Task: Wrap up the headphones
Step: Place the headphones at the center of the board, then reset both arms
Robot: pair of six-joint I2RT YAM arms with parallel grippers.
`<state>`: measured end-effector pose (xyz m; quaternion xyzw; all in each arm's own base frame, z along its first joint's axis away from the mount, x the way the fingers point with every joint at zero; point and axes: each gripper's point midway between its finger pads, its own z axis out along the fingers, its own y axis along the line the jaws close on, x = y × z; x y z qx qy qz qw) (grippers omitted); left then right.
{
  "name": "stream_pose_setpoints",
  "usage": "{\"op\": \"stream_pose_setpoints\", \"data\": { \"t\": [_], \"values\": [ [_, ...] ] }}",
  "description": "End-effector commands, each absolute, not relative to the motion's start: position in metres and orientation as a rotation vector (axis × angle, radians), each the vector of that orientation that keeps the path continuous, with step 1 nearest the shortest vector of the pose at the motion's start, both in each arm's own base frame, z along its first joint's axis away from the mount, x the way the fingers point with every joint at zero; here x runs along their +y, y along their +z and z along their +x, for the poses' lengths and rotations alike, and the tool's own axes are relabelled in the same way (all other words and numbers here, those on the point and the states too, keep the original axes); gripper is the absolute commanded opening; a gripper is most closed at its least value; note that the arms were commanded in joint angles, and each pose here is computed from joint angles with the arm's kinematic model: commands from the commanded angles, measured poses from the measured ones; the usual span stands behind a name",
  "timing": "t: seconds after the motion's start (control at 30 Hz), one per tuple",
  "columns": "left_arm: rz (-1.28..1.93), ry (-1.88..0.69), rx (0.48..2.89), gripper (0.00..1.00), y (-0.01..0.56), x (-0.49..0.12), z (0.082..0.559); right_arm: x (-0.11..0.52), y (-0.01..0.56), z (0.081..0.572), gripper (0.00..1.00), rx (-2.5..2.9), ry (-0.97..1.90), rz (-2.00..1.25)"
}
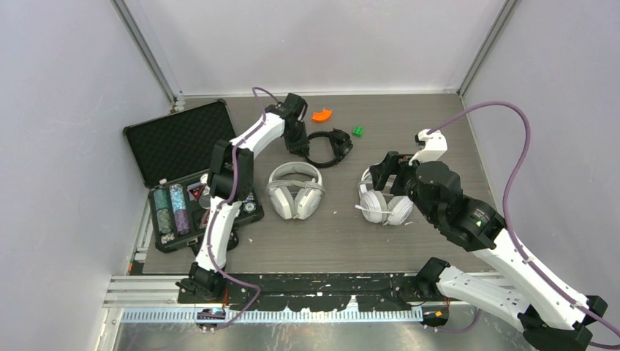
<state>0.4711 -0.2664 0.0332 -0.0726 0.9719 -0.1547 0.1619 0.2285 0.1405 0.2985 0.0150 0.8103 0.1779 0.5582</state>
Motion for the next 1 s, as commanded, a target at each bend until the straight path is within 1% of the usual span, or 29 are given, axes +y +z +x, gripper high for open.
{"op": "stream_pose_setpoints", "data": {
  "t": [0.0,0.13,0.2,0.33,0.4,0.43,0.47,0.5,0.53,0.67,0.77,0.87,0.97],
  "values": [
    [-0.206,-0.506,2.727,0.28,0.064,-0.265,0.48,0.142,0.316,0.234,0.82,1.85,0.437,0.058],
    [-0.208,-0.558,2.702,0.35,0.087,-0.261,0.483,0.152,0.309,0.235,0.82,1.871,0.479,0.054],
    [-0.175,-0.603,2.682,0.42,0.108,-0.262,0.482,0.16,0.301,0.236,0.84,1.896,0.505,0.054],
    [-0.066,-0.69,2.593,0.53,0.173,-0.266,0.477,0.173,0.283,0.243,0.86,1.959,0.503,0.068],
    [-0.009,-0.718,2.526,0.62,0.212,-0.265,0.472,0.172,0.277,0.25,0.87,1.973,0.471,0.115],
    [0.015,-0.729,2.496,0.68,0.228,-0.265,0.468,0.169,0.276,0.254,0.87,1.97,0.439,0.15],
    [0.042,-0.746,2.458,0.78,0.247,-0.264,0.463,0.166,0.276,0.258,0.87,1.967,0.412,0.171],
    [0.071,-0.768,2.422,0.95,0.263,-0.264,0.458,0.164,0.276,0.261,0.87,1.964,0.381,0.17],
    [0.099,-0.787,2.385,0.99,0.279,-0.263,0.451,0.161,0.277,0.264,0.88,1.96,0.348,0.164],
    [0.181,-0.812,2.267,1.0,0.327,-0.252,0.418,0.148,0.315,0.276,0.9,1.865,0.258,0.161],
    [0.19,-0.826,2.226,1.0,0.341,-0.245,0.396,0.136,0.344,0.279,0.92,1.792,0.23,0.209],
    [0.221,-0.869,2.195,1.0,0.349,-0.24,0.367,0.138,0.358,0.275,0.93,1.756,0.296,0.216],
    [0.236,-0.88,2.183,1.0,0.342,-0.232,0.339,0.146,0.364,0.271,0.93,1.718,0.409,0.236]
  ]
}}
